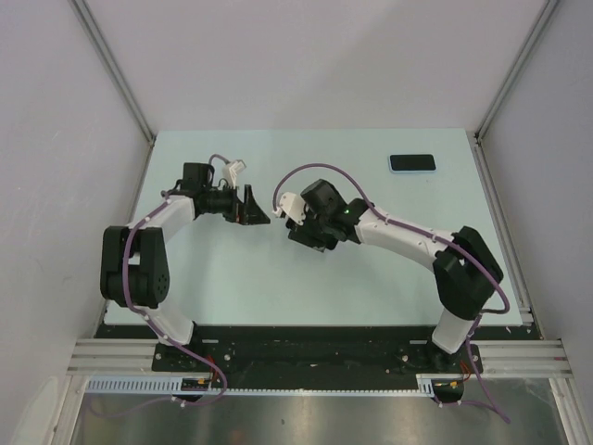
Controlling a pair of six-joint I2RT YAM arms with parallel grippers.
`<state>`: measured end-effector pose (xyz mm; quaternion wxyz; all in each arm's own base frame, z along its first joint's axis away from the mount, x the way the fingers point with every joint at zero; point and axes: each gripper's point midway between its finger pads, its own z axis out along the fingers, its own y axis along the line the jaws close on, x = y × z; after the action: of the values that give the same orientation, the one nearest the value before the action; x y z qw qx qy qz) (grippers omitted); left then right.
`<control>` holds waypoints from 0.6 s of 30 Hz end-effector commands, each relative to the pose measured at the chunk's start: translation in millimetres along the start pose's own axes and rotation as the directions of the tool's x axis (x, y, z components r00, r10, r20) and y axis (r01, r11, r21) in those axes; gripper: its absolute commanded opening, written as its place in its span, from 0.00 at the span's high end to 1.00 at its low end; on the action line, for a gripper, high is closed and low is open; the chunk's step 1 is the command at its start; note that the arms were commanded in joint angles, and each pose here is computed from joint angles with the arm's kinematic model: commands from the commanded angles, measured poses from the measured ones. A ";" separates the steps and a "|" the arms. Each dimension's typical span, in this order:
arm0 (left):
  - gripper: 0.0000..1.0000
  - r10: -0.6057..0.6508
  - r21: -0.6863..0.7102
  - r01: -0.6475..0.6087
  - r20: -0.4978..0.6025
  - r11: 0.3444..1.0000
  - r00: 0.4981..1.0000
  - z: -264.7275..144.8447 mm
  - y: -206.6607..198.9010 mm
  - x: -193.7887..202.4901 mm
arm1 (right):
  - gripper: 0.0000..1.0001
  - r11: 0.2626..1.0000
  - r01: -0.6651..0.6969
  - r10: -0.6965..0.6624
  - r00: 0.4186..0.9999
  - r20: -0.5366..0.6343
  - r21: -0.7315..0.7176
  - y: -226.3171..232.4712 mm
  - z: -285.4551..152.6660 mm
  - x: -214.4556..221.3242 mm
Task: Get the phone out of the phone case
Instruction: Pick up the phone at the center of the board.
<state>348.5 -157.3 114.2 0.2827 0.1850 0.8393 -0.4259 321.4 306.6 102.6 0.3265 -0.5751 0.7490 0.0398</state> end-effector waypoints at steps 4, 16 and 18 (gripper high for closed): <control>0.00 0.062 0.161 -0.062 0.007 0.985 0.998 17.7 -44.1 -27.8 | 1.00 0.979 0.060 -0.097 0.978 0.186 0.194 -26.1 -56.2 -54.1; 0.00 0.108 0.319 -0.102 -0.001 0.942 0.994 21.1 -97.7 -36.7 | 1.00 0.962 0.071 -0.137 0.960 0.244 0.263 -18.4 -80.5 -65.1; 0.00 0.115 0.327 -0.106 -0.007 0.939 0.993 21.9 -102.5 -33.0 | 1.00 0.960 0.067 -0.137 0.958 0.251 0.270 -18.6 -79.1 -66.8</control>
<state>337.2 -222.9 157.9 0.2553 0.2503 0.7826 -0.5096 301.6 308.8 162.1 0.4224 -0.5829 0.6941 0.0056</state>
